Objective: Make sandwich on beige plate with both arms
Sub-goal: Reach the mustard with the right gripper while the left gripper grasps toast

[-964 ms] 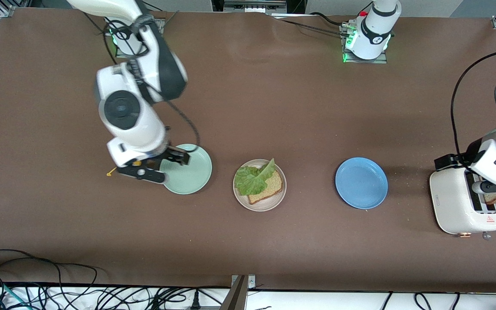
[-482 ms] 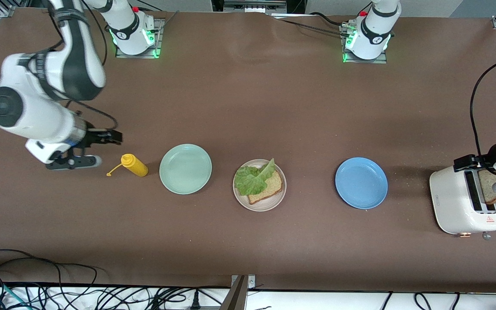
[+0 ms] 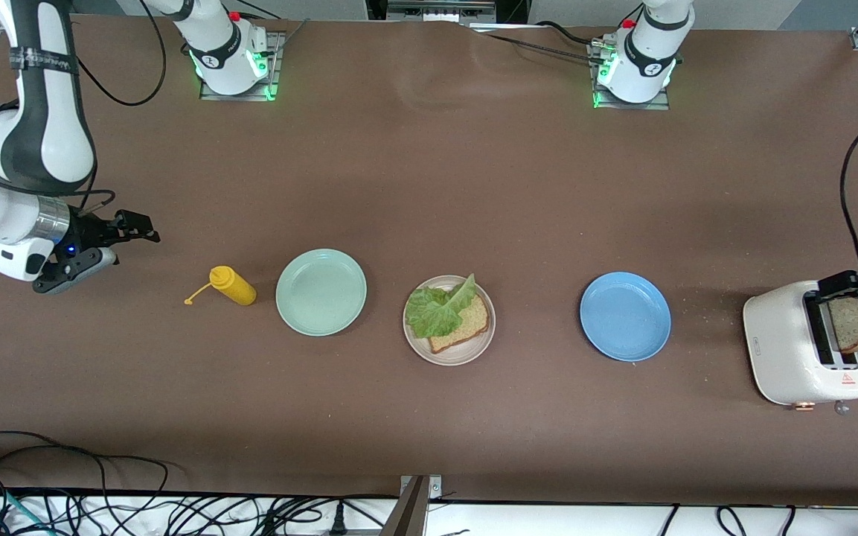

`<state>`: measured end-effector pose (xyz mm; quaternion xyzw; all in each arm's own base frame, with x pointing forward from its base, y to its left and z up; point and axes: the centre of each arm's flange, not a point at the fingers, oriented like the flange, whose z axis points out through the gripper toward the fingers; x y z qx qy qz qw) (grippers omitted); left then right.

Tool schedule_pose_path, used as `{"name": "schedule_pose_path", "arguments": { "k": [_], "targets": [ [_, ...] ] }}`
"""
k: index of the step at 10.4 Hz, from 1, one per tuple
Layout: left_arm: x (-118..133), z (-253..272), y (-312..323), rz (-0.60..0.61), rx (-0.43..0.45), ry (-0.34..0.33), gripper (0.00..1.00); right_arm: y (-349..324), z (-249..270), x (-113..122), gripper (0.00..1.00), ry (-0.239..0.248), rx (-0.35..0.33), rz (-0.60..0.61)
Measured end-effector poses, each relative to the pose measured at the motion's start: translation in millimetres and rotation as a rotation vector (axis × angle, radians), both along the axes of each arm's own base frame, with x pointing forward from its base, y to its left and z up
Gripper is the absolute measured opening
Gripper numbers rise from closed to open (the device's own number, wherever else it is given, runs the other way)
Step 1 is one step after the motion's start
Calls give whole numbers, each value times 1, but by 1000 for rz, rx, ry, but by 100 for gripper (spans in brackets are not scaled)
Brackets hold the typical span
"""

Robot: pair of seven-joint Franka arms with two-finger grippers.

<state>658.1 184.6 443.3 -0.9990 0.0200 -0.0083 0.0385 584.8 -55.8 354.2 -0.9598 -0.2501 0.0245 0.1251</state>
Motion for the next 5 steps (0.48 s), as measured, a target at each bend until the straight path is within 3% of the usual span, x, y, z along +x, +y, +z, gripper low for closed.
{"name": "schedule_pose_path", "arguments": {
  "k": [5],
  "targets": [
    [-2, -41, 71, 12, -11, -55, 100, -21, -63, -1, 100, -164, 314, 233]
  ]
}}
